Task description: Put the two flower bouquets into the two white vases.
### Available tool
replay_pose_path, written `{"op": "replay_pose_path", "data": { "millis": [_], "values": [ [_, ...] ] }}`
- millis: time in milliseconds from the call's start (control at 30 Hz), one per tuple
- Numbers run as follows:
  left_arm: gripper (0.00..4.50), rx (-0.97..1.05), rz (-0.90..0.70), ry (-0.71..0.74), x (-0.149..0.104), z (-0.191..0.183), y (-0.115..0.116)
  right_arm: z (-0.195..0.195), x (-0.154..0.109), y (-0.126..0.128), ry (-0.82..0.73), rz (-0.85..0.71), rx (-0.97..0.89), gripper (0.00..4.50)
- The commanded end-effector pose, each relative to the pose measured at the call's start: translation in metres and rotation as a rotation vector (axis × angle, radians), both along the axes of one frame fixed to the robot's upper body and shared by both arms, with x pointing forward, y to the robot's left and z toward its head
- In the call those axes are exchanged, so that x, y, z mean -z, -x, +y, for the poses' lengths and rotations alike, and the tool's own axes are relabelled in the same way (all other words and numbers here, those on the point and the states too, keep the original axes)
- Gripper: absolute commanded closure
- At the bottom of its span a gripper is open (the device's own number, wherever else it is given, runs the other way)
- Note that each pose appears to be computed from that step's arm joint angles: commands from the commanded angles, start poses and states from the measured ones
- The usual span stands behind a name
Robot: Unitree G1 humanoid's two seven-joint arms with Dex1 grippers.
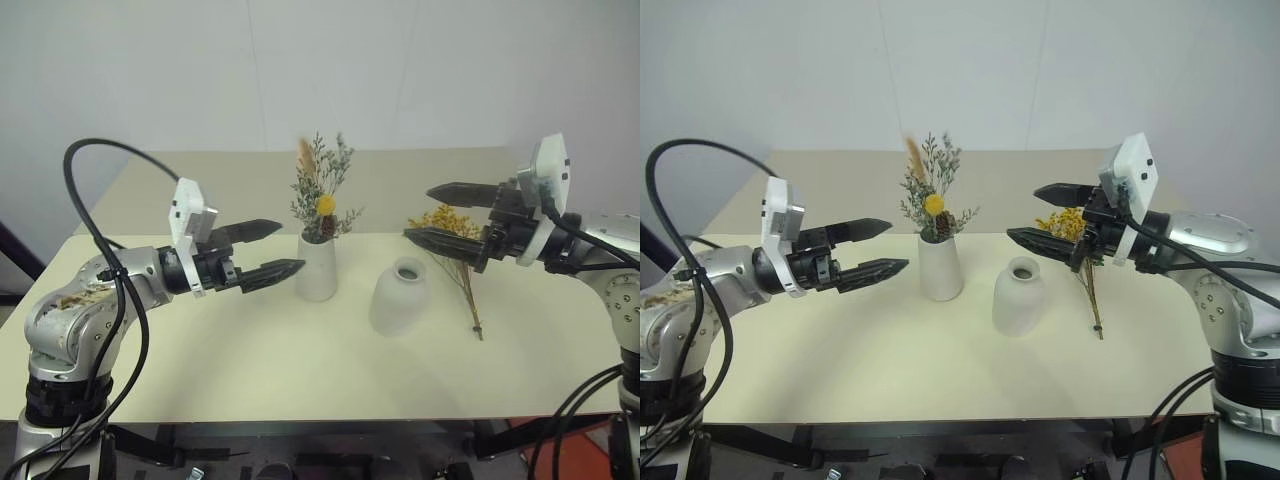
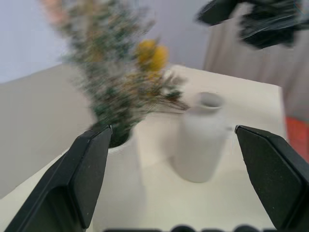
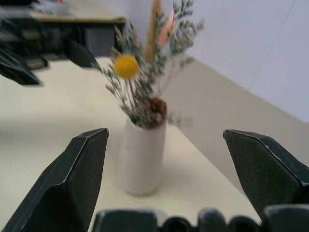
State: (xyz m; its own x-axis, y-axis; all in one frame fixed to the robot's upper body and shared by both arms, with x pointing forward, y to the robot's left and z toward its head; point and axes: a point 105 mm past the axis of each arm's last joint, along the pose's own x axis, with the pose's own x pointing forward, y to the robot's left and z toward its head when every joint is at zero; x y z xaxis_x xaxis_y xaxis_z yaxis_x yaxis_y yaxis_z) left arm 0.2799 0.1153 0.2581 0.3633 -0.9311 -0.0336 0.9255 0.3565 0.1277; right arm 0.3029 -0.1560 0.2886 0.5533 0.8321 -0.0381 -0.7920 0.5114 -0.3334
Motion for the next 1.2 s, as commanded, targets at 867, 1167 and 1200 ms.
{"op": "replay_pose_path", "data": {
  "millis": [867,1167,1200],
  "values": [
    [0.02,0.192,0.299,-0.472,-0.016,-0.132,-0.04,-0.094,0.077,-0.054,0.389,0.649,0.724,0.0],
    [0.02,0.167,0.319,-0.456,-0.018,-0.13,-0.045,-0.097,0.106,-0.089,0.426,0.819,0.755,0.0],
    [0.02,0.165,0.321,-0.455,-0.019,-0.13,-0.046,-0.099,0.111,-0.092,0.453,0.822,0.764,0.0]
  ]
}}
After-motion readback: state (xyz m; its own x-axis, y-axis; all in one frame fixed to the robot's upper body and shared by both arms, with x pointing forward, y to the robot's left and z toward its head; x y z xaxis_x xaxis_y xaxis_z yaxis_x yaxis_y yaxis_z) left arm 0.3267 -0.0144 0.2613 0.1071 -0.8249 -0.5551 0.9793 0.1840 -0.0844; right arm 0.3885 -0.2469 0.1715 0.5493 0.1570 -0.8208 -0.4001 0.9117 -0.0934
